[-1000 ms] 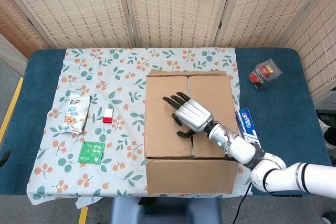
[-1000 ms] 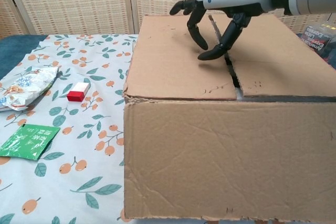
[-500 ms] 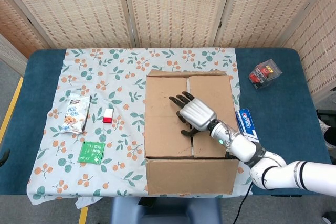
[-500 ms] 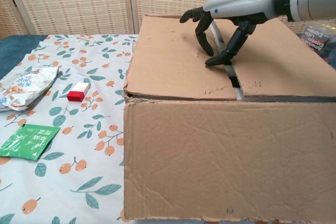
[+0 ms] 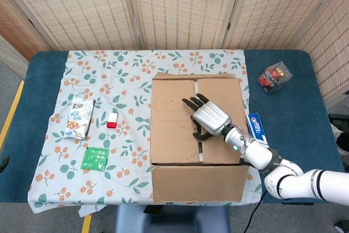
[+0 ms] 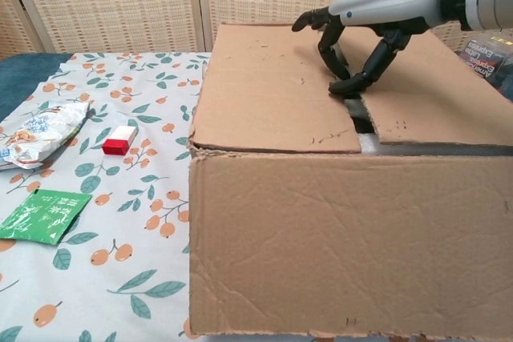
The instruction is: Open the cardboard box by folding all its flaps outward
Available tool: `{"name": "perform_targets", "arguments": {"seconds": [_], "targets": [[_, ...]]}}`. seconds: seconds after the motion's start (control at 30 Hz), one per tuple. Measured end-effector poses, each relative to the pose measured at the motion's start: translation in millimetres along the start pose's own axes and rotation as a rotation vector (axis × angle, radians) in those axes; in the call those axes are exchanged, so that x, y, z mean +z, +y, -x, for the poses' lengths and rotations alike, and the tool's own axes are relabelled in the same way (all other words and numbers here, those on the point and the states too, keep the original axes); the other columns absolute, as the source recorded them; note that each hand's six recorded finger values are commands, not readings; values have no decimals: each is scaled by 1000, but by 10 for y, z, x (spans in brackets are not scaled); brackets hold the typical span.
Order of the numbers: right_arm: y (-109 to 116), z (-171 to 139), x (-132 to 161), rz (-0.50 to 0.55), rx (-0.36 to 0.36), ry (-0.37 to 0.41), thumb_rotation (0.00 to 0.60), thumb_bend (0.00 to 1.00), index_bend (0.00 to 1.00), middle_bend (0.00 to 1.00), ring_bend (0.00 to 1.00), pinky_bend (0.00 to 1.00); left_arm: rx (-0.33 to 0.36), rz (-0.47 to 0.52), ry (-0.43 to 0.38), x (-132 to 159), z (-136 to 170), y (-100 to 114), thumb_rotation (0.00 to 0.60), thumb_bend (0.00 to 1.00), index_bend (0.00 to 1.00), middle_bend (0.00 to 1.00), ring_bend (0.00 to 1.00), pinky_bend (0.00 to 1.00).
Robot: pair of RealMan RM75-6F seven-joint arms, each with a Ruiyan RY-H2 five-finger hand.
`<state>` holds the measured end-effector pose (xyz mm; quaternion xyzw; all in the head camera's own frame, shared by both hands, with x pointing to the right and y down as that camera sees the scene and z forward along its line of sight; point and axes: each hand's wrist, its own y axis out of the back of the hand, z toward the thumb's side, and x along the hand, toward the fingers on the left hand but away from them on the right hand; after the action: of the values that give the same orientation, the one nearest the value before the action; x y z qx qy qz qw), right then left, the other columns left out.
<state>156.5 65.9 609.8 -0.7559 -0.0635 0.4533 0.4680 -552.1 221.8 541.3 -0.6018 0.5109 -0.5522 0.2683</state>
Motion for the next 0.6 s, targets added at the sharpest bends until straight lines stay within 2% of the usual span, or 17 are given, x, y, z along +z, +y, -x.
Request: {"name": "perform_targets", "arguments": {"seconds": [0.6], "targets": [[274, -438, -206, -3, -102, -70, 373, 355, 594, 0, 0, 0, -9, -32, 1, 29, -6, -43, 600, 422, 38, 39, 0, 0]]}}
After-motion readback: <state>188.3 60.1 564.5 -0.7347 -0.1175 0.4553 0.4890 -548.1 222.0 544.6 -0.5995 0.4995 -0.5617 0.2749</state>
